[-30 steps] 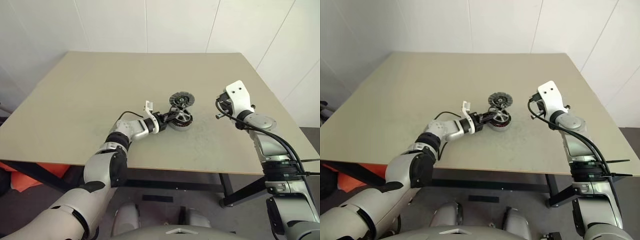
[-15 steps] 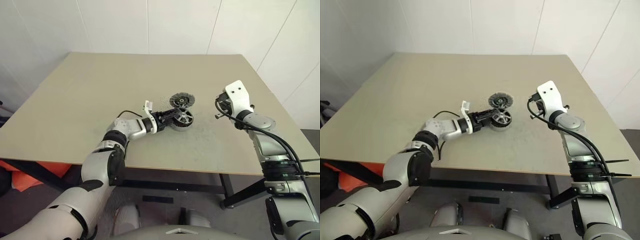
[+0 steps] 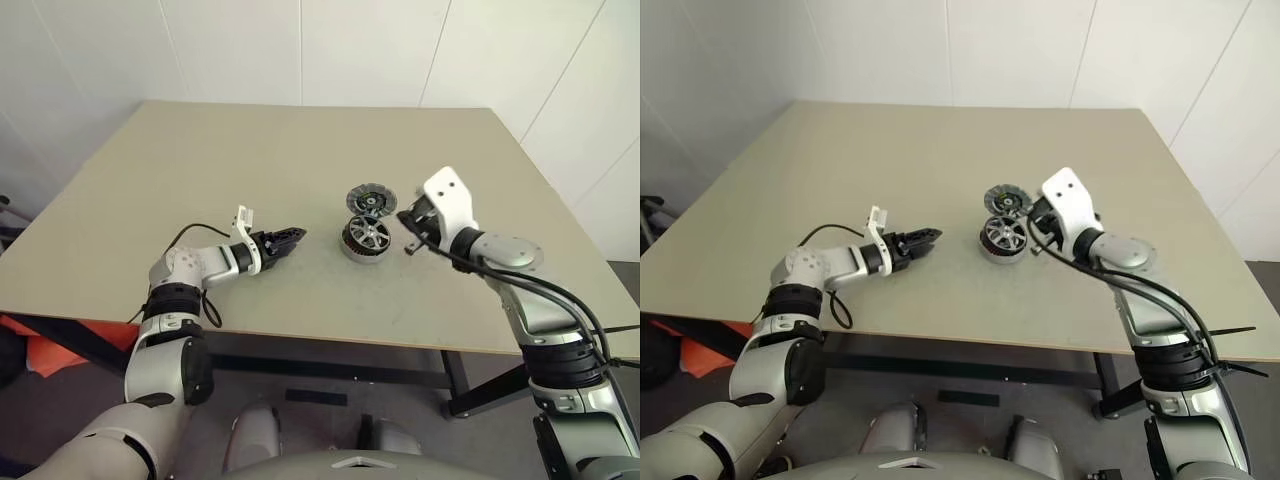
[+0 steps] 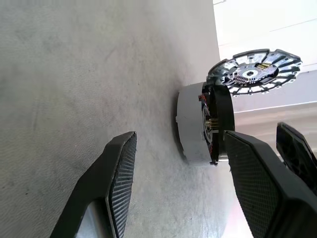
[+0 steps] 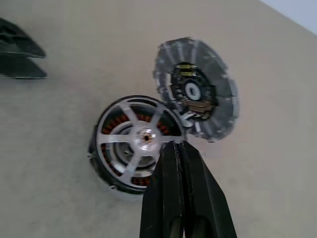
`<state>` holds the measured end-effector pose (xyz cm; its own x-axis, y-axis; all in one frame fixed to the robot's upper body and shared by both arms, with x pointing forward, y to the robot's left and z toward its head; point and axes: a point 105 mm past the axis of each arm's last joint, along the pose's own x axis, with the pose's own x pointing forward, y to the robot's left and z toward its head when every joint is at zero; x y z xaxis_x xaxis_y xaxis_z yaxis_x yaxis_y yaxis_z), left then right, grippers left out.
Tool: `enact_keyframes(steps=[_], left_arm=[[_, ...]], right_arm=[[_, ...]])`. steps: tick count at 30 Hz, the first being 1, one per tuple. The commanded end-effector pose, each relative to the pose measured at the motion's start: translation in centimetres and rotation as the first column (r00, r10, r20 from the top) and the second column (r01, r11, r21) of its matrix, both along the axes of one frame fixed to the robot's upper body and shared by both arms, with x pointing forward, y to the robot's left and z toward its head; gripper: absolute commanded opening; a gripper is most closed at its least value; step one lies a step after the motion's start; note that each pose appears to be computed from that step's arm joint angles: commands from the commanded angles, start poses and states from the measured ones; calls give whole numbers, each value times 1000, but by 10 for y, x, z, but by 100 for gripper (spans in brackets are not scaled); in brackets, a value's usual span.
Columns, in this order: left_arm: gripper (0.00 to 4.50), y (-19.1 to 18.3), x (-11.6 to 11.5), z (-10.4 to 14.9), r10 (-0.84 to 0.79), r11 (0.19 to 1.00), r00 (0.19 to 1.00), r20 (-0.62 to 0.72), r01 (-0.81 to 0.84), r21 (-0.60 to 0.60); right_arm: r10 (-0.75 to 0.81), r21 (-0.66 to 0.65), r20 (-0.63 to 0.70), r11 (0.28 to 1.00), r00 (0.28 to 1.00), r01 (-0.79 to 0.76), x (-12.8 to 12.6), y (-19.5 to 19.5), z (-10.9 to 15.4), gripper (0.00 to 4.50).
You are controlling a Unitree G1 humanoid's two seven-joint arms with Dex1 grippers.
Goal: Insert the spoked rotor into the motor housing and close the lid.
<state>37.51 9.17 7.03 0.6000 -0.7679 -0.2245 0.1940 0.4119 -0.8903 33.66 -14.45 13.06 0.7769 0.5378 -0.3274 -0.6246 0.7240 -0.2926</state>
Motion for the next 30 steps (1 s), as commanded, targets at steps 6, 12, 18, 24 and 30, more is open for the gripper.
enact_keyframes(steps=[6,12,18,24,30], left_arm=[[299,-4,4,2,15,999,999,44,-17,30],[299,-3,-1,-8,13,999,1000,27,-15,52],[299,1,0,-10,29,998,999,29,-31,62],[299,3,-1,-11,38,997,999,30,-40,68],[299,2,-3,-15,41,996,999,23,-42,75]], right_arm=[[56,37,72,998,996,-59,3,21,23,0],[72,47,100,996,992,-77,13,27,32,0],[54,110,-52,993,997,-48,23,38,-21,0],[8,89,-58,996,998,-3,29,29,-34,0],[25,73,-6,997,1000,-24,31,26,-18,0]])
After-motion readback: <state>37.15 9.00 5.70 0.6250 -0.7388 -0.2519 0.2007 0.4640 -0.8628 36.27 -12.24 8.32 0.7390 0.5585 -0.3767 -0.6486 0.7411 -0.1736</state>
